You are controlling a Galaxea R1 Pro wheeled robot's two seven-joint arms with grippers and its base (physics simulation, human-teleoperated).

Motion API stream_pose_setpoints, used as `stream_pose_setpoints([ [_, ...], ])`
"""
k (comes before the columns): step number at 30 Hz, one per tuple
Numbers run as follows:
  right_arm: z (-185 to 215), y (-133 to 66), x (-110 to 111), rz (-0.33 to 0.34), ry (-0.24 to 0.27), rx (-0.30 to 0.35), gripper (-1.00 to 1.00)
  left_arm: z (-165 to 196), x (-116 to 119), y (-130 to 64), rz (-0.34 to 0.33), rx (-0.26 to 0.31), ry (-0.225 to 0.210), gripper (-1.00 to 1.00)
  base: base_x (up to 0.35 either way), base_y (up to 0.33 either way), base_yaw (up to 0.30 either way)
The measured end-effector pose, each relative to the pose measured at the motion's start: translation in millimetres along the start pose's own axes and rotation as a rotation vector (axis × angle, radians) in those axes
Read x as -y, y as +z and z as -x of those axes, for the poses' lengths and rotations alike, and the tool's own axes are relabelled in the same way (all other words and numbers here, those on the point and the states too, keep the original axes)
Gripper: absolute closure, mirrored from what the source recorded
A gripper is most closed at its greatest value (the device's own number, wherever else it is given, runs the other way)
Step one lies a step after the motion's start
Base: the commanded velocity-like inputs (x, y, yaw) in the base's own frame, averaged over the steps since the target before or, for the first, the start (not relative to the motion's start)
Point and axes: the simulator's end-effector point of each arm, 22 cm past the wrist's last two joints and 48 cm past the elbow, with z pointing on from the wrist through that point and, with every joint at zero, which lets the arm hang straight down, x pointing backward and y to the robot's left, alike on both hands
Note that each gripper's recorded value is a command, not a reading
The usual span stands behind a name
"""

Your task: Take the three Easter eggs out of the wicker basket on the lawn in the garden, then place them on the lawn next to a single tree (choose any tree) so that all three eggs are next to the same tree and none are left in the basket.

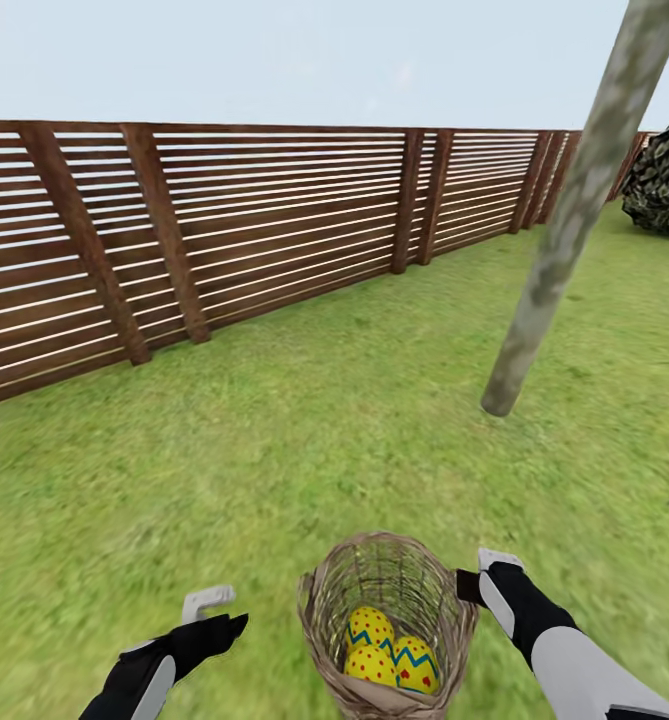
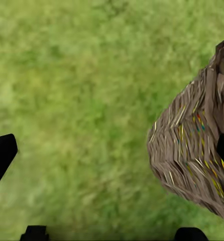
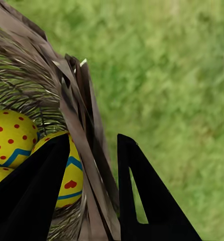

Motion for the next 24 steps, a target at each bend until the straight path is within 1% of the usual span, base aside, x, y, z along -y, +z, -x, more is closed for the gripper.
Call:
stream_pose_setpoints([
  [6, -2.0, 1.7, -0.3, 0.001, 0.001, -0.005, 1.0, -2.3, -0.8, 1.2, 0.001, -0.006, -0.001, -1.0, 0.315, 0.173, 0.167],
  [24, -2.6, 1.9, -1.9, 0.003, -0.002, -0.006, 1.0, -2.8, -0.4, 1.5, 0.001, -0.007, -0.001, -1.0, 0.289, 0.207, 0.004],
])
